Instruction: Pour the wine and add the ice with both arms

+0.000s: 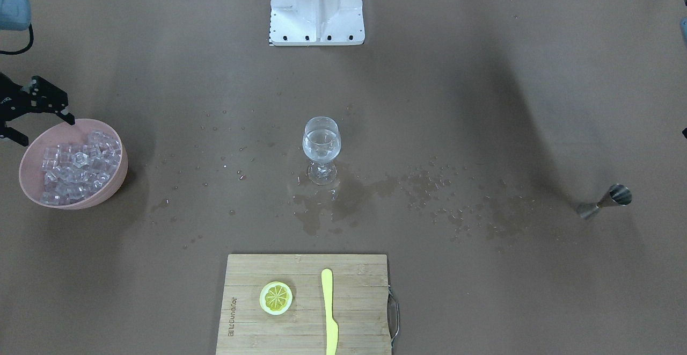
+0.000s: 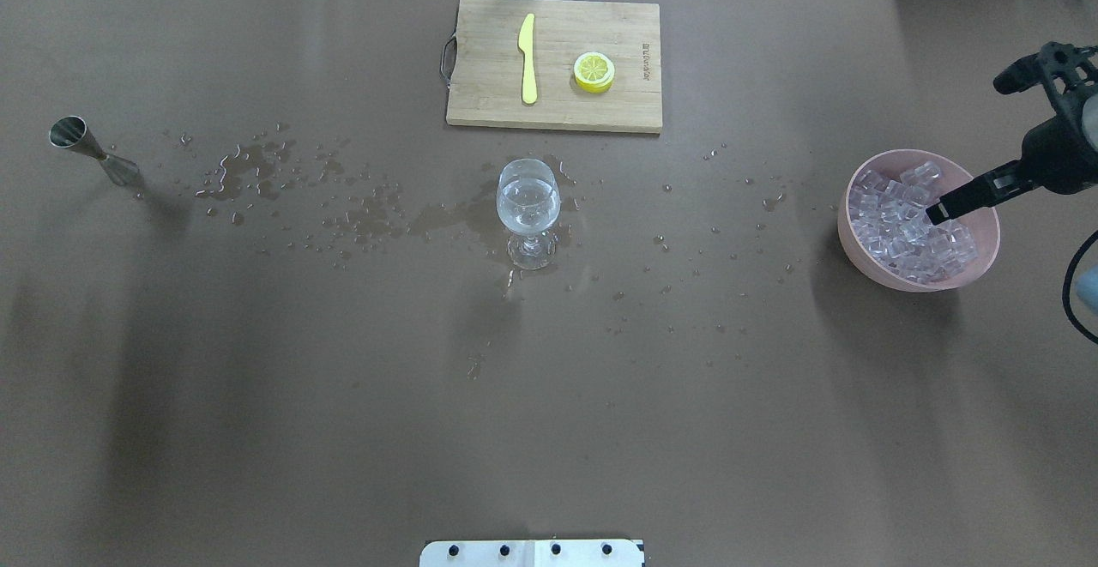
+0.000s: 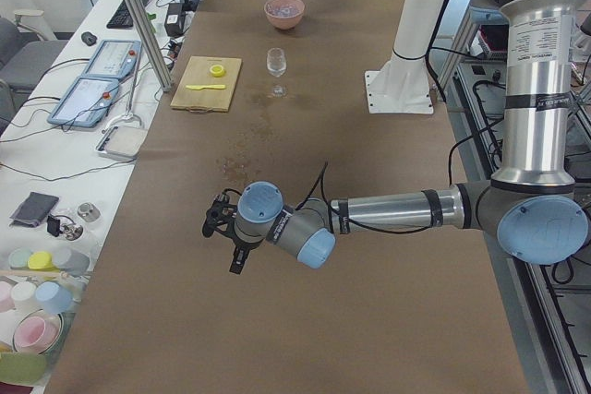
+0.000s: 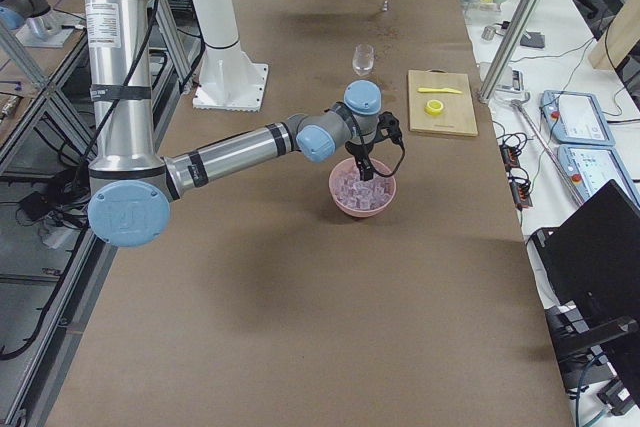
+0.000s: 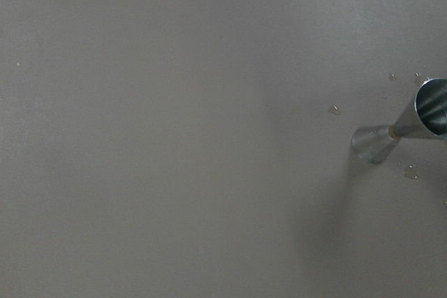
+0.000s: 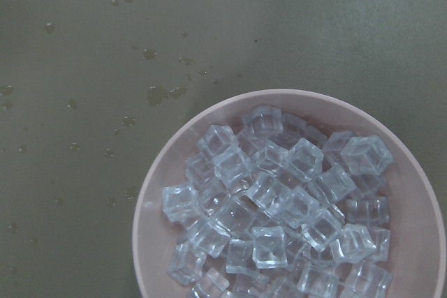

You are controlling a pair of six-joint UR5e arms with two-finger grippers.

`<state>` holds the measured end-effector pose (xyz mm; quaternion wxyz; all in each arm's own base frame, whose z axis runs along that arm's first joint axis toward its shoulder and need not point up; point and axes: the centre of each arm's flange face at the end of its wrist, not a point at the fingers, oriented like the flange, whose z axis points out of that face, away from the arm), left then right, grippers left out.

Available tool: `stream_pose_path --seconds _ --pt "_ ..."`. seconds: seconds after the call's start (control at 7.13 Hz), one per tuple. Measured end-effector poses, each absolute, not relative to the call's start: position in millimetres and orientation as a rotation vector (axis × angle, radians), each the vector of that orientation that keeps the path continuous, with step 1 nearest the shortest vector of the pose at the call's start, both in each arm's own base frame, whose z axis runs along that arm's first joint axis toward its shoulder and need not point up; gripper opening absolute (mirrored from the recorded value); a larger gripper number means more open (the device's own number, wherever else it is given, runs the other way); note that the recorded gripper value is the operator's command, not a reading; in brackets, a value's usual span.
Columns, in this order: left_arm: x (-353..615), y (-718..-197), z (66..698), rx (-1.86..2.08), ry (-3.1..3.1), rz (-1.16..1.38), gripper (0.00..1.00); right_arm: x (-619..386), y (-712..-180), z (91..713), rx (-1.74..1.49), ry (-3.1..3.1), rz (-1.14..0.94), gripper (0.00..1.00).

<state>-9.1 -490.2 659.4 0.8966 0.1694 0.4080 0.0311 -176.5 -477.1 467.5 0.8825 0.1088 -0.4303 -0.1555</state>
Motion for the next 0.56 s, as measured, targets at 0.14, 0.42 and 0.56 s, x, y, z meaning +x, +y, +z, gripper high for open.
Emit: stream_pose_path --seconds 0.14,0.42,0.56 --pt "-9.0 -489.5 660.2 0.350 0.845 0.064 0.98 -187.1 -477.4 477.8 0.212 -0.872 -0.324 0.94" --pt "-8.8 -488.5 662.1 0.348 0.845 0.065 0.98 -202.9 -482.8 488.4 0.190 -0.857 -0.334 0.91" --pt "-8.7 -488.3 662.7 0.348 0.845 0.065 0.98 -211.7 -490.8 492.5 0.180 -0.854 -0.339 0.90"
